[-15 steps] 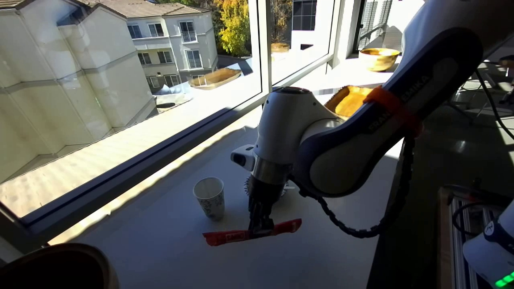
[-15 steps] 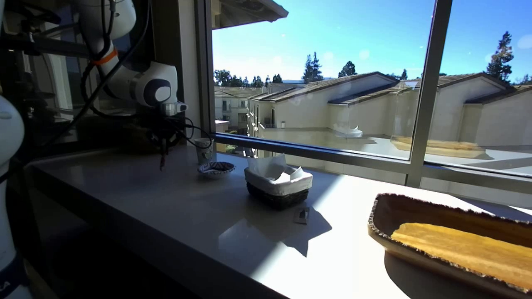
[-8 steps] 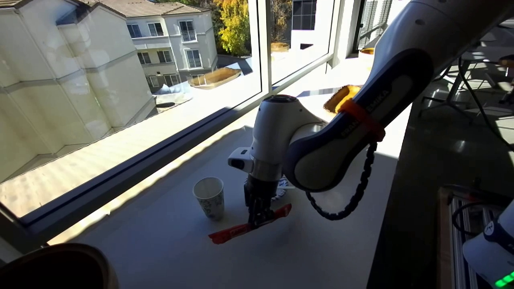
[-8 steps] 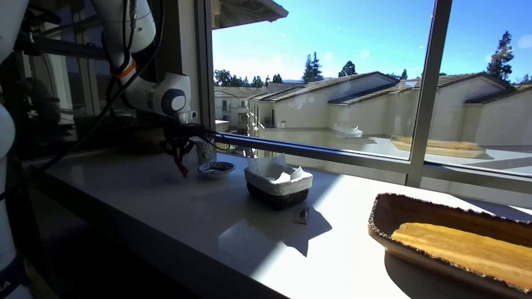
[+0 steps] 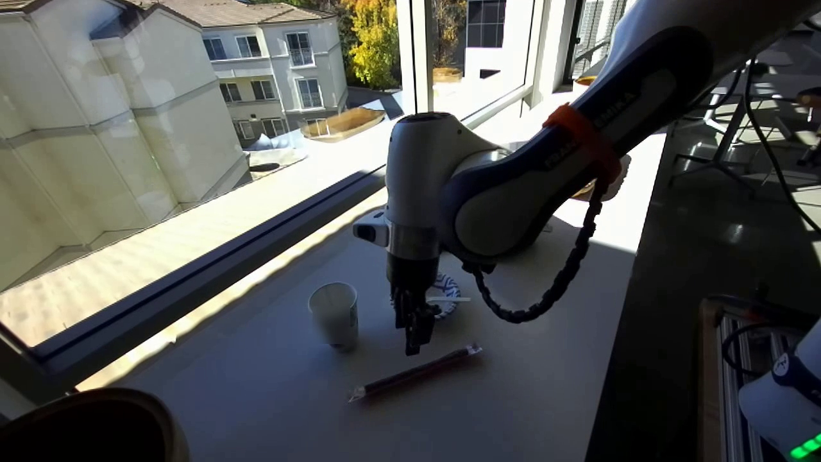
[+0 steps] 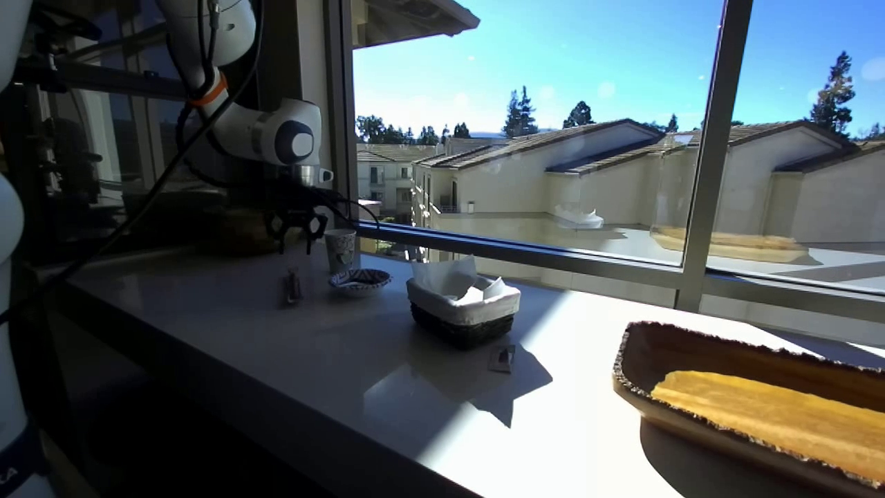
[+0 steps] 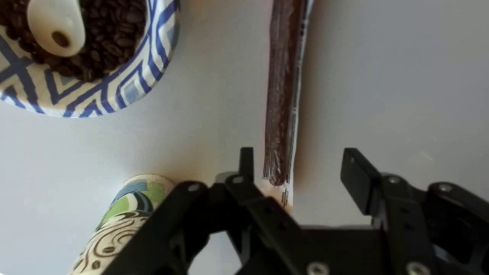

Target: Put the red object directly onto the counter

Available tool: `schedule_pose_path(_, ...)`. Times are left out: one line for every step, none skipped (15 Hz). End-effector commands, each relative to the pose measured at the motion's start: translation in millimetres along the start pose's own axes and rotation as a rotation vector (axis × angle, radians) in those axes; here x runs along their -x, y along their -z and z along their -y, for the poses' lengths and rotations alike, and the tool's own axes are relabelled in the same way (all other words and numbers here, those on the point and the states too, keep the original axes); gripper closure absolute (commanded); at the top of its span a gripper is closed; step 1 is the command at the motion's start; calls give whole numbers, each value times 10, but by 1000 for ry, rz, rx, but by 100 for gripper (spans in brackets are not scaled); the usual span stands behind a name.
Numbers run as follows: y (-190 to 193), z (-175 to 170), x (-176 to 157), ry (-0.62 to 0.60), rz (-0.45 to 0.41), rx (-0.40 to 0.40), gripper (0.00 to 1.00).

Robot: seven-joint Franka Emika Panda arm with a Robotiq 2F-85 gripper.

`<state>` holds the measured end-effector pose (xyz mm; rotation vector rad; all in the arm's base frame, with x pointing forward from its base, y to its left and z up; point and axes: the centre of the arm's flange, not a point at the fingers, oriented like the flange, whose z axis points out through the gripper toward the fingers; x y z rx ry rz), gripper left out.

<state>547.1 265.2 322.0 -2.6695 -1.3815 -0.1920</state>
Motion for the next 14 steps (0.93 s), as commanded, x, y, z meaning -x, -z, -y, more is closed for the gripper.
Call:
schedule_pose_path(949,67,71,-193,51,29,7)
schedule_pose_path(1212,19,149,-247,56,44,1)
schedule_pose_path(1470,-44,262,-299,53,69,0)
schedule_pose_path(1732,-113,384,-354,52,84,0)
schedule_pose_path(1971,-195,531,-407,50,96,0)
schedule_pose_path(2204,-261,691,-460,52,117,0)
schedule_pose_path(2414,-337,884,-515,56,131,0)
schedule_pose_path(2580,-412,1132,-570,58,146,0)
schedule_pose_path(2325,-379,797,-482,35,118,0)
schedule_pose_path(2483,-428,913,-500,22,128,1)
schedule_pose_path(2525,-433,933,-501,16,132,1)
schedule_pose_path(2497,-423,916,-497,20,129,0)
schedule_pose_path(2440,-400,876,-489,28,123,0)
schedule_pose_path(2382,-383,841,-482,35,118,0)
